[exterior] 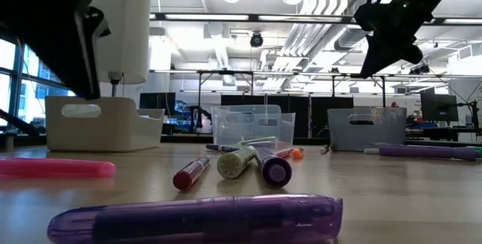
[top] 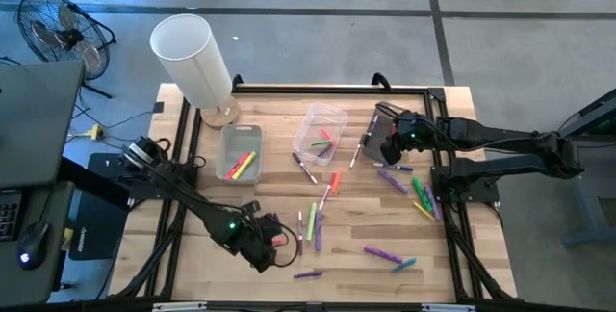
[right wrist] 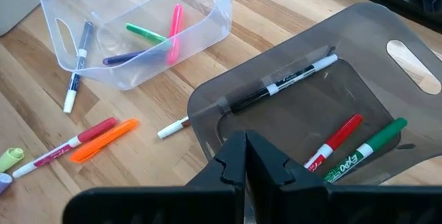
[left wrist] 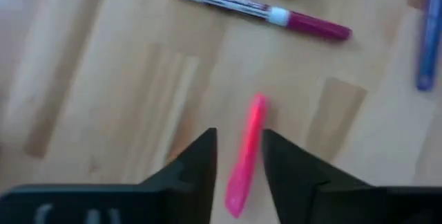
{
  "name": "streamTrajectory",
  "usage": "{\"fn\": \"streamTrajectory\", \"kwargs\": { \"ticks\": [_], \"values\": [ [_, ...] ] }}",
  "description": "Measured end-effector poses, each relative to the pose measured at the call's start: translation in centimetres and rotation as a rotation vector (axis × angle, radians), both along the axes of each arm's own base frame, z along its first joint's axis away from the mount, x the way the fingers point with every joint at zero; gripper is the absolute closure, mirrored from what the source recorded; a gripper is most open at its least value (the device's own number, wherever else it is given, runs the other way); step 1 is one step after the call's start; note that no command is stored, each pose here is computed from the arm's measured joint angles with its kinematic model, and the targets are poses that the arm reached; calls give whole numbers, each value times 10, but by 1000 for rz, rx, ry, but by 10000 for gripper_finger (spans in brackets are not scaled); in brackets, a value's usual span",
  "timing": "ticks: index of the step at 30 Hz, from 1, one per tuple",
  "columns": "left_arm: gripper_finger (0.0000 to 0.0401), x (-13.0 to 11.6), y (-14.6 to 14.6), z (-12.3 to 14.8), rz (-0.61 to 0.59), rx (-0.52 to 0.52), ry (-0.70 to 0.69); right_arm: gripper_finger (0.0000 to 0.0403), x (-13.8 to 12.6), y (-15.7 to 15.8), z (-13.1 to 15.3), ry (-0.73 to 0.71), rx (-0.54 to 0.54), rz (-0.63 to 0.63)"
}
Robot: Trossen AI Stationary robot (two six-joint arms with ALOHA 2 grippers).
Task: Pick & Place Markers
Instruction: Put the pink pen into the transparent bin
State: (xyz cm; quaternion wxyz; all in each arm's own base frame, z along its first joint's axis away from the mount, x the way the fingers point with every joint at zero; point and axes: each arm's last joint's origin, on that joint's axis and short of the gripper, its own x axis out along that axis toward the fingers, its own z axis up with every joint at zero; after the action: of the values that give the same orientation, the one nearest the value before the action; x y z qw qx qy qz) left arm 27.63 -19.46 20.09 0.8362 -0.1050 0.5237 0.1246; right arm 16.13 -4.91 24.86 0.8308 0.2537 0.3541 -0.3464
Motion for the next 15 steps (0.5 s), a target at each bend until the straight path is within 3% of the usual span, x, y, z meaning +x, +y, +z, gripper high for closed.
{"fn": "streamTrajectory", "kwargs": {
  "ticks": [5, 15],
  "values": [
    [248, -3, 0, -11, -102, -19, 31, 403, 0, 0, 0, 0, 1, 4],
    [245, -10, 4, -30, -133, -22, 70, 403, 0, 0, 0, 0, 2, 5]
  ]
}}
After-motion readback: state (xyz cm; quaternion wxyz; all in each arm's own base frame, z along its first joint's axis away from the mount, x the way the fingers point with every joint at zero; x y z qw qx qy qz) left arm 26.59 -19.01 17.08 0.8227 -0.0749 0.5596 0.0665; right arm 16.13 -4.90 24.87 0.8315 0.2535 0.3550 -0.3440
